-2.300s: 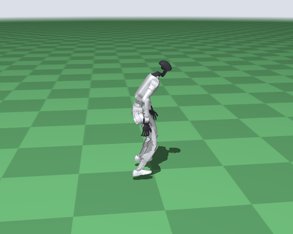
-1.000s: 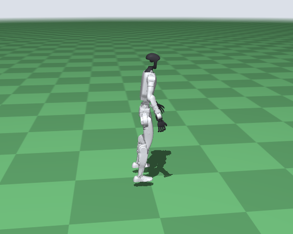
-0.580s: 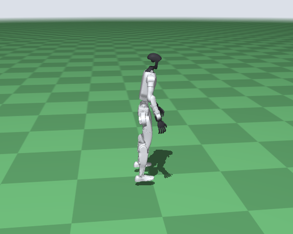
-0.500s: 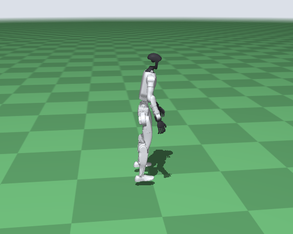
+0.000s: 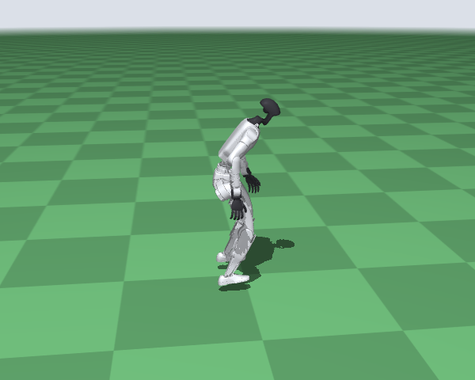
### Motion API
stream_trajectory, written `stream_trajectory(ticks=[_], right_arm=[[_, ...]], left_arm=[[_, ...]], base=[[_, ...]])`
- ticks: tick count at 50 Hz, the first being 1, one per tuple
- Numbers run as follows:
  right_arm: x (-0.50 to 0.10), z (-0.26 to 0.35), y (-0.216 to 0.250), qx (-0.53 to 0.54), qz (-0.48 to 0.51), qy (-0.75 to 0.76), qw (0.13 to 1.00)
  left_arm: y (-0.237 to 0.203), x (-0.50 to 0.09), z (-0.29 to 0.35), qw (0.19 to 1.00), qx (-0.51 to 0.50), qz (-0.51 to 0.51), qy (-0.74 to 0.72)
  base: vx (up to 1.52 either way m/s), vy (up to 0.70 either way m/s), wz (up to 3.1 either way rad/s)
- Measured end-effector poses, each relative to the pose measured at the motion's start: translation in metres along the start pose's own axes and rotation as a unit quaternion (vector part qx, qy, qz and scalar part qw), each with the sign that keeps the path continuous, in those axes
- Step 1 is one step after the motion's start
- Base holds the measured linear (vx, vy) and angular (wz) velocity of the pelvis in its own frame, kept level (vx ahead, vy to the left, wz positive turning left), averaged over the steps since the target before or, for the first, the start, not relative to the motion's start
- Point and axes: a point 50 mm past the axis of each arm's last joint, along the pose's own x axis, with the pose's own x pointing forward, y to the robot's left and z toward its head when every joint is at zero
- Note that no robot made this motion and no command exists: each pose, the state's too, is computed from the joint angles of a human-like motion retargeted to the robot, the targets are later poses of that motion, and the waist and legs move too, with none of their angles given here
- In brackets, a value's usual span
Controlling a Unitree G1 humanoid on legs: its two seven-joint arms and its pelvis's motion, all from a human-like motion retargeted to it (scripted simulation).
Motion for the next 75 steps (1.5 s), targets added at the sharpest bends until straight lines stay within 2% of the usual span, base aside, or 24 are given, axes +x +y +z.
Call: stream_trajectory(ticks=[4, 8, 12, 15, 19, 22, 25, 29, 36, 41, 43, 46, 50, 53, 56, 60, 65, 68, 75], right_arm=[[0.021, 0.017, 0.013, 0.05, -0.05, 0.034, 0.997], [0.04, 0.078, 0.009, 0.053, -0.068, -0.005, 0.996], [0.018, 0.165, -0.002, 0.059, -0.051, -0.199, 0.977], [-0.026, 0.186, -0.008, 0.039, 0.031, -0.317, 0.947], [-0.047, 0.134, -0.021, 0.023, 0.078, -0.29, 0.953], [-0.036, 0.058, -0.019, 0.013, 0.067, -0.171, 0.983], [-0.031, -0.02, -0.01, -0.037, 0.078, -0.016, 0.996], [-0.027, -0.064, -0.014, -0.023, 0.126, 0.123, 0.984], [-0.003, -0.076, -0.017, -0.073, 0.097, 0.239, 0.963], [0.004, -0.068, -0.009, -0.096, 0.098, 0.236, 0.962], [0.012, -0.043, -0.011, -0.1, 0.111, 0.179, 0.973], [0.027, 0.03, -0.028, -0.096, 0.093, 0.045, 0.99], [0.034, 0.128, -0.046, -0.029, -0.021, -0.1, 0.994], [0.036, 0.139, -0.035, 0.068, -0.107, -0.104, 0.987], [0.033, 0.111, -0.015, 0.113, -0.101, -0.084, 0.985], [0.023, 0.071, 0.006, 0.062, -0.019, -0.075, 0.995], [0.013, 0.026, 0.023, 0.089, 0.048, -0.014, 0.995], [0.008, 0.013, 0.026, 0.109, 0.055, 0.003, 0.993], [-0.001, -0.006, 0.024, 0.095, 0.064, 0.017, 0.993]], left_arm=[[-0.004, 0.018, -0.005, 0.996, 0.004, 0.044, 0.081], [-0.012, 0.032, 0.0, 0.989, -0.009, 0.037, 0.145], [-0.002, 0.033, 0.026, 0.998, 0.005, 0.039, 0.042], [0.005, 0.012, 0.024, 0.998, 0.027, 0.043, -0.04], [0.001, -0.021, -0.019, 0.995, 0.089, 0.003, -0.041], [-0.008, -0.042, -0.063, 0.986, 0.149, -0.068, 0.015], [-0.023, -0.061, -0.095, 0.98, 0.143, -0.104, 0.094], [-0.014, -0.066, -0.109, 0.969, 0.141, -0.109, 0.169], [0.022, -0.058, -0.113, 0.971, 0.113, -0.044, 0.204], [0.038, -0.073, -0.125, 0.976, 0.051, -0.022, 0.211], [0.049, -0.071, -0.116, 0.984, 0.021, 0.002, 0.179], [0.073, -0.051, -0.086, 0.992, -0.022, 0.053, 0.117], [0.106, -0.026, -0.056, 0.972, -0.124, 0.169, 0.104], [0.089, -0.017, -0.06, 0.952, -0.174, 0.211, 0.139], [0.057, -0.017, -0.065, 0.961, -0.145, 0.179, 0.152], [0.032, -0.023, -0.065, 0.986, -0.061, 0.088, 0.124], [0.009, -0.036, -0.066, 0.993, -0.055, 0.023, 0.1], [0.005, -0.041, -0.062, 0.996, -0.034, -0.003, 0.079], [0.006, -0.05, -0.063, 0.991, 0.091, -0.081, 0.047]], base=[[0.01, -0.05, -0.18], [0.1, -0.03, -0.2], [0.22, -0.02, -0.2], [0.41, 0.04, -0.03], [0.53, 0.01, 0.44], [0.46, -0.24, 0.38], [0.3, 0.18, 0.65], [0.08, -0.08, 0.45], [-0.12, -0.19, -0.42], [-0.02, 0.25, 0.18], [-0.07, 0.01, -0.04], [-0.33, -0.01, -0.01], [-0.45, -0.4, -0.24], [-0.19, 0.13, -0.37], [0.05, 0.26, 0.59], [0.09, -0.02, 0.2], [0.02, -0.01, 0.05], [0.01, 0.0, -0.17], [0.01, 0.0, -0.05]])
